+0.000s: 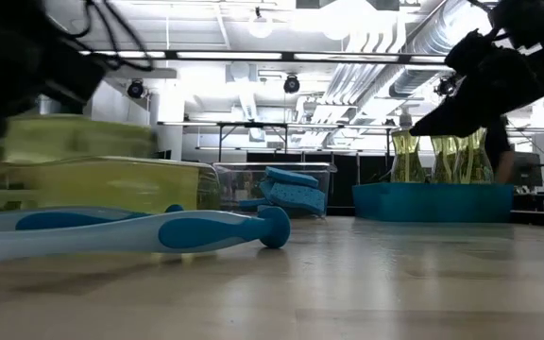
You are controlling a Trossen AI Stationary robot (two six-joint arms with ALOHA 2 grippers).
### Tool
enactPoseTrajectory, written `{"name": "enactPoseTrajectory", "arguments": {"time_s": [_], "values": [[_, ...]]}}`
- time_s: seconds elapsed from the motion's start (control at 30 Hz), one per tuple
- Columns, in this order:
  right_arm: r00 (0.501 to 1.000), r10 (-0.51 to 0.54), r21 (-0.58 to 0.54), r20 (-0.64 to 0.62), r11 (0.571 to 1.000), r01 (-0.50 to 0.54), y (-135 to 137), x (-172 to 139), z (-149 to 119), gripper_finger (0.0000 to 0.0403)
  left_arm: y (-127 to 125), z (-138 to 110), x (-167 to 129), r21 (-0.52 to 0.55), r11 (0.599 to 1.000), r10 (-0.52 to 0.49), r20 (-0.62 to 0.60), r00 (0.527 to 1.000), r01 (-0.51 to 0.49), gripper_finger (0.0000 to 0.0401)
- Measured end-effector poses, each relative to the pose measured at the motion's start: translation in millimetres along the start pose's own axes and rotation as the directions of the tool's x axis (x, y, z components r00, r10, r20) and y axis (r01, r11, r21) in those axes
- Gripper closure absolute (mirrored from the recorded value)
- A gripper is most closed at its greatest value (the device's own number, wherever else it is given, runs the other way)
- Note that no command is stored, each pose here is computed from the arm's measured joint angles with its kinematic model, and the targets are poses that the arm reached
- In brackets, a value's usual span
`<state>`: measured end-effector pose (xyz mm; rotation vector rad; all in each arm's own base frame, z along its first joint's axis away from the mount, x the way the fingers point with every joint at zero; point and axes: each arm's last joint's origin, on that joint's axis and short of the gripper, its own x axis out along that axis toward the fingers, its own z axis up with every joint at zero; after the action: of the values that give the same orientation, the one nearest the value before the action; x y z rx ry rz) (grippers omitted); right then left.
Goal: Pick & Place Kitchen Sink Supplies
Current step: Put the dish soap into the blue bin
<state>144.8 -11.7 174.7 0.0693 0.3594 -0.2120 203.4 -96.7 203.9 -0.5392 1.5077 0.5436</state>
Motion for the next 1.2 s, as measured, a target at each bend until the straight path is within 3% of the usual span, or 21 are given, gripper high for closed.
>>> {"name": "enactPoseTrajectory", "arguments": {"time_s": [0.27,0.53,0.67,0.93,1.2], "values": [[0.999,0.044,0.001,0.007,0.999,-0.044,1.3,0.0,1.0,0.0252,2.7,41.1,-23.1,0.063,0.998,-0.013,0.232,0.973,-0.001,0.0211],[0.997,0.081,0.005,0.008,0.997,-0.081,2.5,-0.1,1.3,0.0252,-7.6,75.1,-51.0,0.162,0.987,-0.078,0.540,0.838,-0.013,0.0211],[0.994,0.112,0.026,0.007,0.993,-0.112,3.4,-0.2,1.4,0.0252,-10.7,79.2,-56.4,0.192,0.981,-0.105,0.577,0.810,-0.009,0.0211],[0.978,0.209,0.024,0.021,0.977,-0.210,7.4,6.3,3.3,0.0252,-10.8,78.6,-56.3,0.193,0.981,-0.104,0.575,0.812,-0.011,0.0211],[0.973,0.227,0.030,-0.035,0.974,-0.226,10.4,27.0,-4.6,0.0252,-11.3,78.9,-56.6,0.192,0.981,-0.107,0.579,0.808,-0.007,0.0211]]}}
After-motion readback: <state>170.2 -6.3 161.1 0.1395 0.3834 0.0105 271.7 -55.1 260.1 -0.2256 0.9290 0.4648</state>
